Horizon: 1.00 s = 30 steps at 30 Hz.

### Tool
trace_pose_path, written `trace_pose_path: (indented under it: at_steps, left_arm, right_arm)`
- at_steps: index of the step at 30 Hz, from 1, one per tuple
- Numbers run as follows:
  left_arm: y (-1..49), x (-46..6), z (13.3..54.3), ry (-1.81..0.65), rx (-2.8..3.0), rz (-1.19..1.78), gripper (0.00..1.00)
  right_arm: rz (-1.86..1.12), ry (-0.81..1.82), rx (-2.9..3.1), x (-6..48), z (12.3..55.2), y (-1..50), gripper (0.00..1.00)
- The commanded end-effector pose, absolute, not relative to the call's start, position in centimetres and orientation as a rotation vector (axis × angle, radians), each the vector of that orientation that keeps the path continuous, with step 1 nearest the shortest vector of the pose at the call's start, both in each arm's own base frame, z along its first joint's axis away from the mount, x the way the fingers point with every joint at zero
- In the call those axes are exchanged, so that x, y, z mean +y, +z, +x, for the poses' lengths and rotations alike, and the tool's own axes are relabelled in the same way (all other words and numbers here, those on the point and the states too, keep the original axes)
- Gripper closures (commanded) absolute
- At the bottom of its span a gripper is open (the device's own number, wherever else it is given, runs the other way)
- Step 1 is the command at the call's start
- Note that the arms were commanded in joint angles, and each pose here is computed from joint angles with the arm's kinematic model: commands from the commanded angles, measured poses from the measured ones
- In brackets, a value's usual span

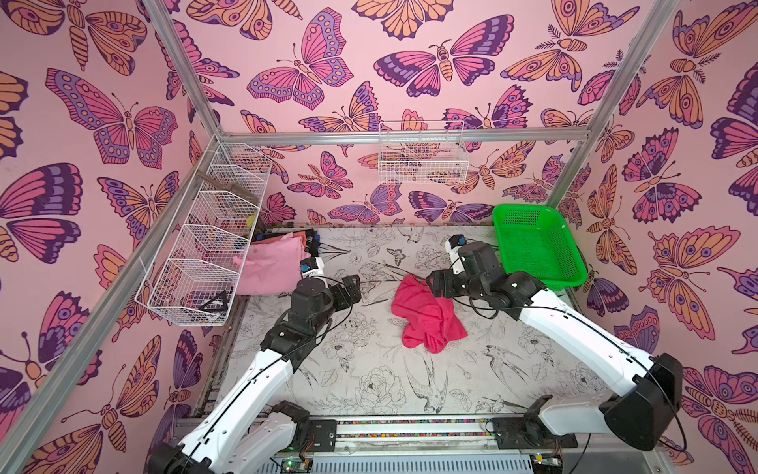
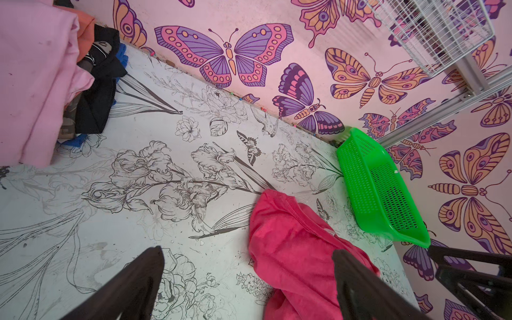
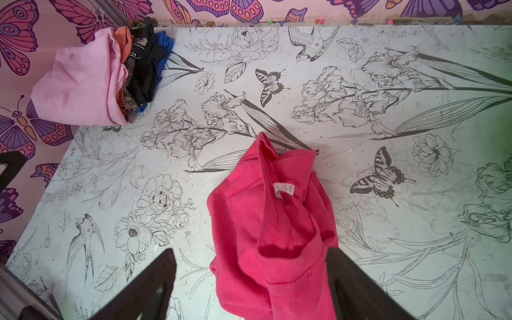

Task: Fold and stack t-shirts
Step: Place the T-shirt at the center of the board, then flatten out the T-shirt at the center of the board.

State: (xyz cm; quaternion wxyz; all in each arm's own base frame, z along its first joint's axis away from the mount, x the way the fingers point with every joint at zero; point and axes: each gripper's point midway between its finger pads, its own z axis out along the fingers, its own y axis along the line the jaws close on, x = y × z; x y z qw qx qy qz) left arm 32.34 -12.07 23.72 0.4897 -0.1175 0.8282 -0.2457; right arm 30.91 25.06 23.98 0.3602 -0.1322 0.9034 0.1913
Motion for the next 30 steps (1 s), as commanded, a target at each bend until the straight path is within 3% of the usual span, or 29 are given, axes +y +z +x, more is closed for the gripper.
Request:
trace_pose_path:
  at_steps: [1, 10, 19, 30]
  left_arm:
    - [23.2, -12.2, 32.5, -0.573, 2.062, -0.259, 0.00]
    - [20.8, -11.8, 32.8, -0.502, 2.116, -0.271, 0.00]
    - [18.7, -14.9, 34.8, -0.490, 2.219, -0.202, 0.00]
    - [19.7, -20.6, 35.7, -0.626, 2.282, -0.016, 0.00]
  right_arm:
    - [-0.317, 0.452, 2.348, 24.1, 30.5, 24.2, 0.12]
    - [-0.187, 0.504, 2.549, 22.6, 26.7, 16.3, 0.15]
    - [-0.162, 0.510, 2.576, 22.0, 25.7, 15.6, 0.18]
    - [-0.130, 0.482, 2.577, 21.5, 25.8, 16.3, 0.20]
